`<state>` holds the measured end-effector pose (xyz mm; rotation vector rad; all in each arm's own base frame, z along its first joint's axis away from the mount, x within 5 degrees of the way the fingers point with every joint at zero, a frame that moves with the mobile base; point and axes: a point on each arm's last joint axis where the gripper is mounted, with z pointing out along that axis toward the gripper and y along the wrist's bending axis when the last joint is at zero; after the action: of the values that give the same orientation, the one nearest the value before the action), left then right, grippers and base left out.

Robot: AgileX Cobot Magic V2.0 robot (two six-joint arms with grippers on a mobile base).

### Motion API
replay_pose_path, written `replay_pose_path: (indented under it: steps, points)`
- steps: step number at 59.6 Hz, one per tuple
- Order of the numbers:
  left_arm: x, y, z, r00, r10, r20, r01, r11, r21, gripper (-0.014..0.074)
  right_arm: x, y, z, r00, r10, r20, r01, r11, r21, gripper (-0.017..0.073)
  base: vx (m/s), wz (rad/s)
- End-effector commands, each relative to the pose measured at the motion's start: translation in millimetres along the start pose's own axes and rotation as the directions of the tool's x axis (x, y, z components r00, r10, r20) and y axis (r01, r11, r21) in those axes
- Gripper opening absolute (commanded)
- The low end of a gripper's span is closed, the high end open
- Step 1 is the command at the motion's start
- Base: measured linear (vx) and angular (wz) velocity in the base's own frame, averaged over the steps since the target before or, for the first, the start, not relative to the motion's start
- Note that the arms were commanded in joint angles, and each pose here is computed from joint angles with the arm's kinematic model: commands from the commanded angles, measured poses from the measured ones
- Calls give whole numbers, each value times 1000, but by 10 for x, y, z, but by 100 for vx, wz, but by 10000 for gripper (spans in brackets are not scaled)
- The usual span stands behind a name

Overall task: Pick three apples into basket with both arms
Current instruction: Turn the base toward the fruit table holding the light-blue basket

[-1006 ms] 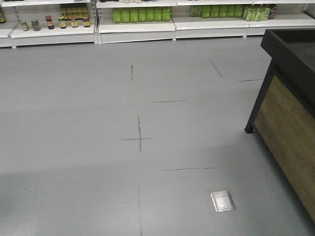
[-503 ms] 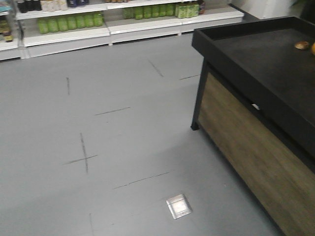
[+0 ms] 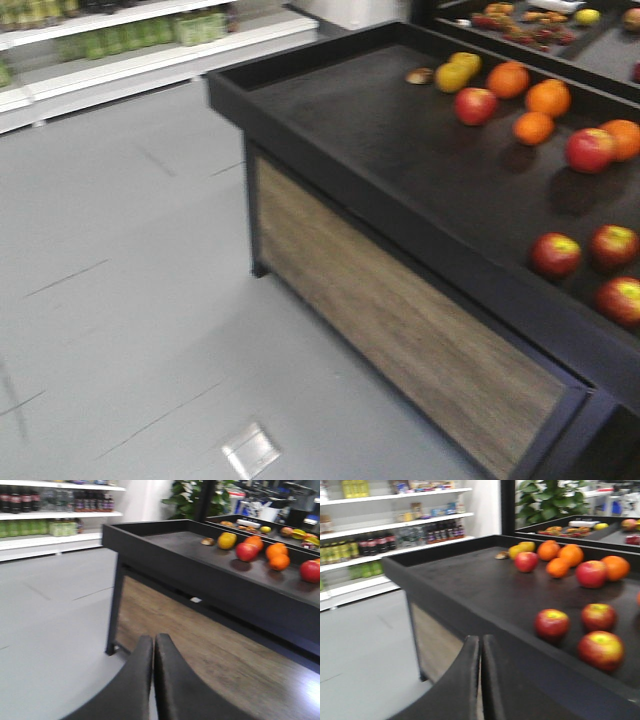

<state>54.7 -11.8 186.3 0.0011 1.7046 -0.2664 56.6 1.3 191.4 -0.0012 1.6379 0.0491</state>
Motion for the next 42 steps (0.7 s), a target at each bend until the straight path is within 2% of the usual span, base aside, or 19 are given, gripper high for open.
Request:
replay_pose_path:
  steps: [1,42]
  points:
    - [-159,-14,-34,993,-10,115,9,1000,7,-6,-32,5,-5,997,-19,72,19,1000,-3,-5,15,-65]
    - [-159,-14,-34,993,-10,115,9,1000,7,-6,-32,5,-5,997,-19,72,19,1000,-3,-5,12,-68]
